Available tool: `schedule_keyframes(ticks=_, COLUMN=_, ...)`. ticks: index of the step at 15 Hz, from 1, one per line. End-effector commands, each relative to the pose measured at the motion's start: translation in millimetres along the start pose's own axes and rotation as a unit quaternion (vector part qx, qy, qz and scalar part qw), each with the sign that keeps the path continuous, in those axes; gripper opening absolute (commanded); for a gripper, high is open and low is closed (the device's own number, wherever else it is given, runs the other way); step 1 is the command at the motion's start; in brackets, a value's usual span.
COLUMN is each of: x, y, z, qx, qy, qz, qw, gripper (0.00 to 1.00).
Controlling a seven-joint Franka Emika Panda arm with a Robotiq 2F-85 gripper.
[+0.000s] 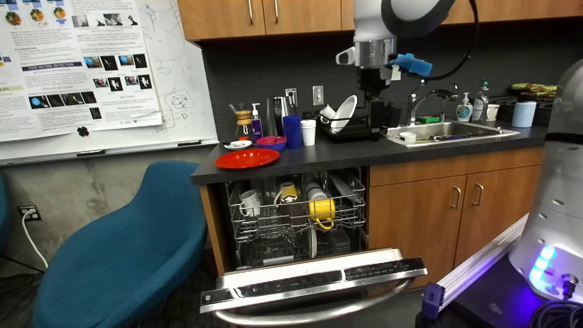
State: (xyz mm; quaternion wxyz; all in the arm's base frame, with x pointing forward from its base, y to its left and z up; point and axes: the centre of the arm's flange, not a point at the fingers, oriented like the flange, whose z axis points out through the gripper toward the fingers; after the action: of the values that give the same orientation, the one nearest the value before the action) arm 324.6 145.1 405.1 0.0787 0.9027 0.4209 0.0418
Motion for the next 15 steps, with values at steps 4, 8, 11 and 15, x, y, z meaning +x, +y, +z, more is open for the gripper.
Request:
schedule_keyframes(ticks=4, x=118, y=36, z=-63, qx=-0.041, qy=0.046, qz=0.01, qw=0.998, gripper=1.0)
schedule_keyframes(ticks=8, x=180, y=65, z=-87, qx=-0.052, qy=0.061, qz=0.016, qw=0.9966, gripper=1.0)
schedule_keyframes(ticks=11, x=199, y=92, z=-97, qx=-0.059, qy=0.058, qz=0.021, qw=0.9963, gripper=1.0)
schedule_keyframes(ticks=15, x=206, y=129, z=-108, qx=-0.087, qy=0.065, qz=0.031, qw=0.9936, gripper=1.0)
